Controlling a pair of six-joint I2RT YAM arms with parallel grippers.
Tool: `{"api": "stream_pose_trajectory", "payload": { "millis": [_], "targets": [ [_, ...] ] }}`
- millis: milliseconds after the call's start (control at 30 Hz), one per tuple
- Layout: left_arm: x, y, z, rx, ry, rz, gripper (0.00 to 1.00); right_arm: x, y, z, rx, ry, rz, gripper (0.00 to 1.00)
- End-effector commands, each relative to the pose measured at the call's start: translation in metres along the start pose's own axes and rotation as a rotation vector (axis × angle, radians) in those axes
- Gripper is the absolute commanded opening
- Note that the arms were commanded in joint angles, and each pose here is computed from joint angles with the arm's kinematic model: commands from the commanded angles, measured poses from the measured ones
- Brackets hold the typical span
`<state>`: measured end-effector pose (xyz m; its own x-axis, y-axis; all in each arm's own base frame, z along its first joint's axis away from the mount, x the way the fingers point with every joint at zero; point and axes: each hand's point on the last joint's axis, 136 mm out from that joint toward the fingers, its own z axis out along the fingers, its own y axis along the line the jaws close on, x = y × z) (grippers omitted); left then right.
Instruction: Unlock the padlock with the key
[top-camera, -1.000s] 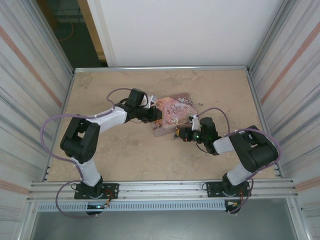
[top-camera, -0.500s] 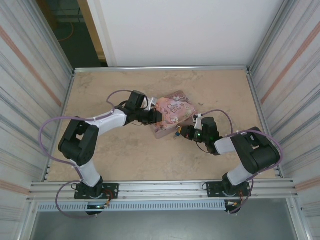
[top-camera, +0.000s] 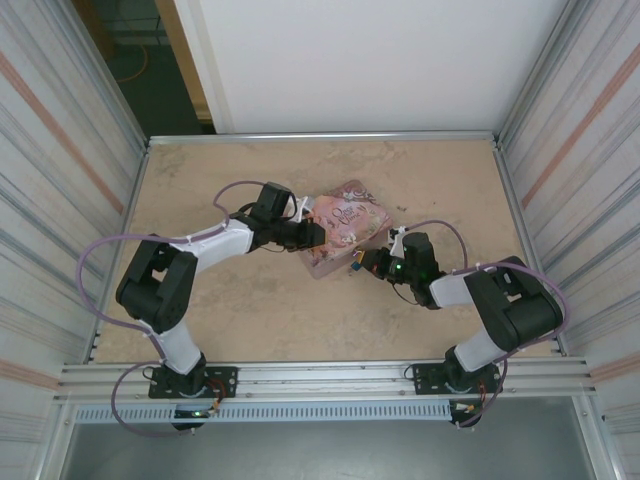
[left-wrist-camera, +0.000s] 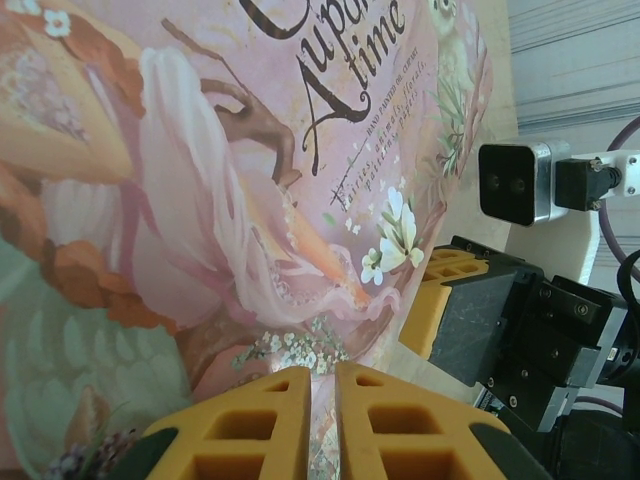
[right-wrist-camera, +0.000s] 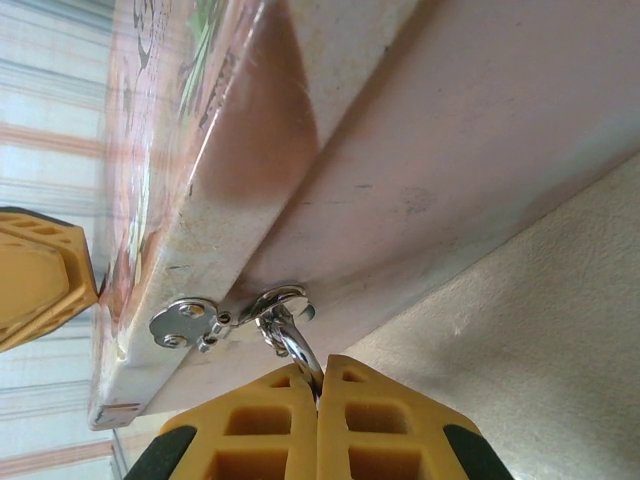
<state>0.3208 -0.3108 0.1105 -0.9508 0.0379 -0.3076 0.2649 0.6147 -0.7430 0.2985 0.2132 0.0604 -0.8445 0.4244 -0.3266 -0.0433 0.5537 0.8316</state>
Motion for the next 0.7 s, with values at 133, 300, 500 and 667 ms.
{"api": "stream_pose_trajectory", "payload": {
  "millis": [133, 300, 500, 667],
  "targets": [
    [0.0442, 0.0335, 0.0046, -0.115, 0.120, -0.103, 0.16, -0.0322, 0.0303, -0.0062, -0.066, -0.111, -0.012, 0.02],
    [0.0450, 0.0319, 0.0050, -0.115, 0.120, -0.099, 0.16, -0.0345, 0.0310, -0.0074, -0.065, -0.124, 0.002, 0.00],
    [0.0467, 0.0322, 0.0061, -0.118, 0.123, -0.102, 0.16, -0.0353, 0.0319, -0.0078, -0.069, -0.127, 0.020, 0.00],
    [0.0465, 0.0313, 0.0063, -0.116, 0.121, -0.103, 0.16, -0.0368, 0.0315, -0.0086, -0.066, -0.135, 0.029, 0.00]
  ]
}}
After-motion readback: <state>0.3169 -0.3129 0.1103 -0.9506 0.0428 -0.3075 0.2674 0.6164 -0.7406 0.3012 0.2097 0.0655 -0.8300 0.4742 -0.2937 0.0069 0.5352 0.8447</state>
